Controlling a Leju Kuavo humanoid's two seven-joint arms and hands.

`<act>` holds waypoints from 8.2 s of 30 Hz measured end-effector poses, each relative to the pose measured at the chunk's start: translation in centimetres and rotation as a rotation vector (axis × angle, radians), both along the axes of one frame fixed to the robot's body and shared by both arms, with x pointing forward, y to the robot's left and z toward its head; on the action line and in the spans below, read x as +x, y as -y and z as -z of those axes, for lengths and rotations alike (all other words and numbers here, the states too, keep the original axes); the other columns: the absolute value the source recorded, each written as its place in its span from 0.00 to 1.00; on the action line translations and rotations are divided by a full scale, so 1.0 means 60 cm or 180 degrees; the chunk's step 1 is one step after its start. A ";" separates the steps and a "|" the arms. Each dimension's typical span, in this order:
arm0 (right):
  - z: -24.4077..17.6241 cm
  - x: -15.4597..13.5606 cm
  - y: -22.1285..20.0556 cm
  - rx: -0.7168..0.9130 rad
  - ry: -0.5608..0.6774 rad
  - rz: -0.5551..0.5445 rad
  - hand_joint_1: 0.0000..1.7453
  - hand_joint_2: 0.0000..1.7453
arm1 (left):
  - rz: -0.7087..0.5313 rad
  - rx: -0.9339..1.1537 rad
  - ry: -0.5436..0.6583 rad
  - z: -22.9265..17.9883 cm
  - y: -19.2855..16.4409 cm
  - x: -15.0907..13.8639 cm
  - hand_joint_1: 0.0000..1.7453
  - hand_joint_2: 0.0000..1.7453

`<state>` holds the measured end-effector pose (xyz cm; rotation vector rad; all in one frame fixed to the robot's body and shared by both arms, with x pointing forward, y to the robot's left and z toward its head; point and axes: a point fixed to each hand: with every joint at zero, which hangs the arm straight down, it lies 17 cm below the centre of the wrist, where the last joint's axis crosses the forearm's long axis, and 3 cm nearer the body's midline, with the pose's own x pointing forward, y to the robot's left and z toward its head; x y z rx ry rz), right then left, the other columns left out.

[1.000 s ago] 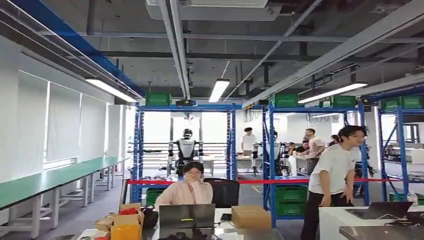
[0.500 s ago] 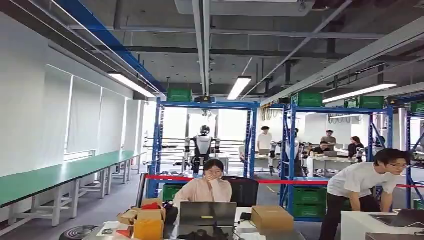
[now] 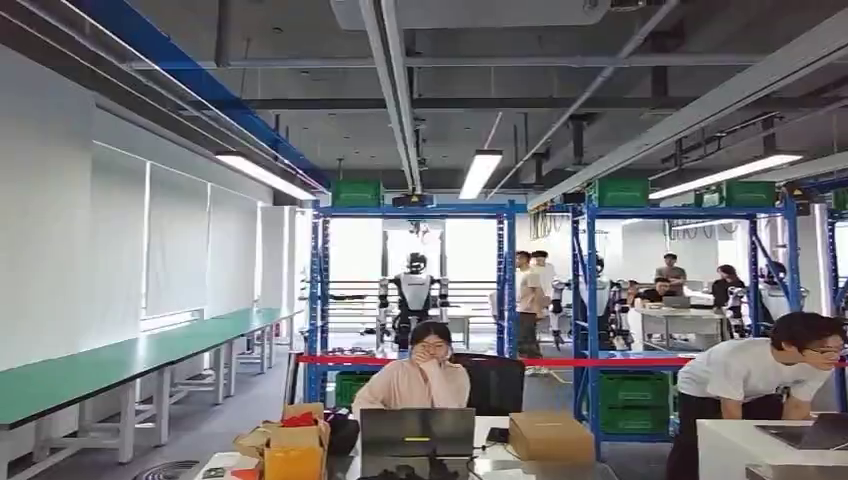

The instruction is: Take the parts from the cabinet and place them on the table.

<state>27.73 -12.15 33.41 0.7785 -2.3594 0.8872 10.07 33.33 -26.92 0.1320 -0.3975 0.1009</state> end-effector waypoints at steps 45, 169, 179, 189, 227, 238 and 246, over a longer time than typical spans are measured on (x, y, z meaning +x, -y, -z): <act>0.021 0.031 0.025 -0.0032 -0.0372 0.0211 1.00 1.00 | -0.0027 -0.0007 0.0033 -0.001 0.002 0.000 0.00 0.00; 0.204 0.554 0.218 -0.4367 0.1190 0.4812 1.00 1.00 | 0.0566 -0.0194 0.0257 -0.013 0.063 0.043 0.00 0.00; 0.300 0.546 0.210 -0.4606 0.0916 0.4486 1.00 1.00 | 0.0547 -0.0227 0.0297 -0.014 0.065 0.045 0.00 0.00; 0.359 0.536 0.176 -0.4359 0.0453 0.3997 0.00 0.00 | 0.0514 -0.0201 0.0281 -0.014 0.060 0.044 0.00 0.00; 0.026 0.206 0.015 0.0488 -0.0873 0.0245 0.00 0.00 | 0.0446 -0.0206 0.0310 -0.014 0.036 0.028 0.00 0.00; -0.051 0.055 -0.015 0.0890 -0.0341 -0.0159 0.00 0.00 | 0.0421 -0.0177 0.0292 -0.013 0.032 0.024 0.00 0.00; -0.046 0.036 -0.018 0.0951 -0.0317 -0.0106 0.00 0.00 | 0.0364 -0.0163 0.0284 -0.012 0.028 0.021 0.00 0.00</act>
